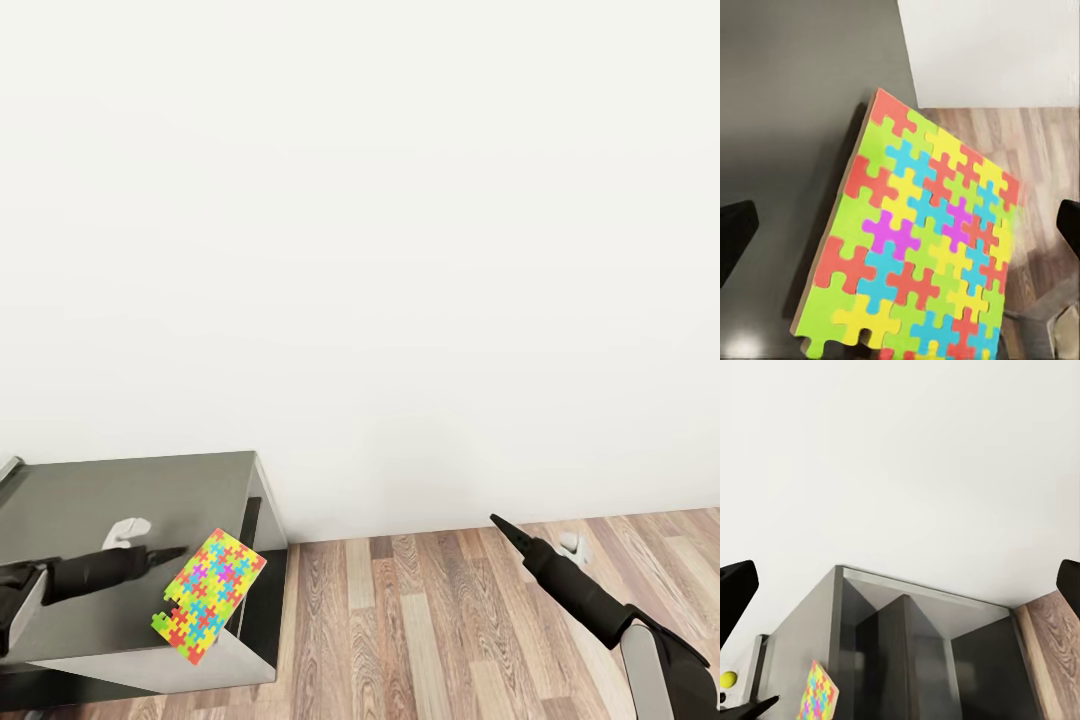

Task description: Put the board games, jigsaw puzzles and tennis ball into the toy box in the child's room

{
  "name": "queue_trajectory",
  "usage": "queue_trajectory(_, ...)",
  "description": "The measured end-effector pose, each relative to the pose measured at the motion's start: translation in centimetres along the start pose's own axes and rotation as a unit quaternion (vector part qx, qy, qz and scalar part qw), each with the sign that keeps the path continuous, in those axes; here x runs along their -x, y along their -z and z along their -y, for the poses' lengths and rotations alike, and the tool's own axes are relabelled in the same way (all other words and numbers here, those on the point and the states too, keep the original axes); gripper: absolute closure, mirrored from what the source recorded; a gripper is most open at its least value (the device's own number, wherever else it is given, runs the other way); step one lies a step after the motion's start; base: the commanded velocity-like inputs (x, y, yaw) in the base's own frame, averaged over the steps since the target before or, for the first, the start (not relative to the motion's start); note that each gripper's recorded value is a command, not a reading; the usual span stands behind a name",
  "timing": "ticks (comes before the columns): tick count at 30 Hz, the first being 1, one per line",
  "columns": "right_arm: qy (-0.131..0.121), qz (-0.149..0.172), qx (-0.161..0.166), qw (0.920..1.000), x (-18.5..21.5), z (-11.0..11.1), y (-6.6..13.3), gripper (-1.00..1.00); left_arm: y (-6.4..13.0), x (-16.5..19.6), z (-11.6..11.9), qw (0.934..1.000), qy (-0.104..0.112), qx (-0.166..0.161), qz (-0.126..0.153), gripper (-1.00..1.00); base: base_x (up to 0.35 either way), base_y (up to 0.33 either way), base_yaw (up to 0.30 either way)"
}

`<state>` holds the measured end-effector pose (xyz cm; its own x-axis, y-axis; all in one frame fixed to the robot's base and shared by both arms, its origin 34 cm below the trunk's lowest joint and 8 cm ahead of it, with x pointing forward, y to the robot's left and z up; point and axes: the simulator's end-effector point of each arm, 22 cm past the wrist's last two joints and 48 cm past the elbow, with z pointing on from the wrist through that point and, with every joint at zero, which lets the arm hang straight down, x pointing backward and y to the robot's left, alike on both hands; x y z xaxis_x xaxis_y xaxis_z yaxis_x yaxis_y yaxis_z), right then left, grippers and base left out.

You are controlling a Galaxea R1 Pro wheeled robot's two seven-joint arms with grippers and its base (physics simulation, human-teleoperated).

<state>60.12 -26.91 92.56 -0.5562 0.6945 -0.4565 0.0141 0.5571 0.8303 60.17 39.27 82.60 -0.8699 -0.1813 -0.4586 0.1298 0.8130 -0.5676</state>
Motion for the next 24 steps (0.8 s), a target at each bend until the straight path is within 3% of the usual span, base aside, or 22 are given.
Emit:
queue_trajectory(7,0.000,0.000,0.000,1.0000,0.0,0.0,0.0,-1.00,3.1,1.8,1.0,0.9980,0.030,-0.051,0.024,-1.00,0.000,0.000,0.000)
queue_trajectory(14,0.000,-0.001,0.000,1.0000,-0.1,0.0,0.0,-1.00,5.6,3.4,1.0,0.9942,0.062,-0.075,0.046,-1.00,0.000,0.000,0.000)
queue_trajectory(20,0.000,-0.001,0.001,1.0000,-0.2,-0.1,-0.1,-1.00,6.5,4.0,1.7,0.9913,0.071,-0.097,0.054,-1.00,0.000,0.000,0.000)
queue_trajectory(24,0.005,-0.016,0.009,0.9998,-1.1,-0.9,-0.8,-1.00,7.0,4.2,3.0,0.9875,0.073,-0.128,0.056,-1.00,0.000,0.000,0.000)
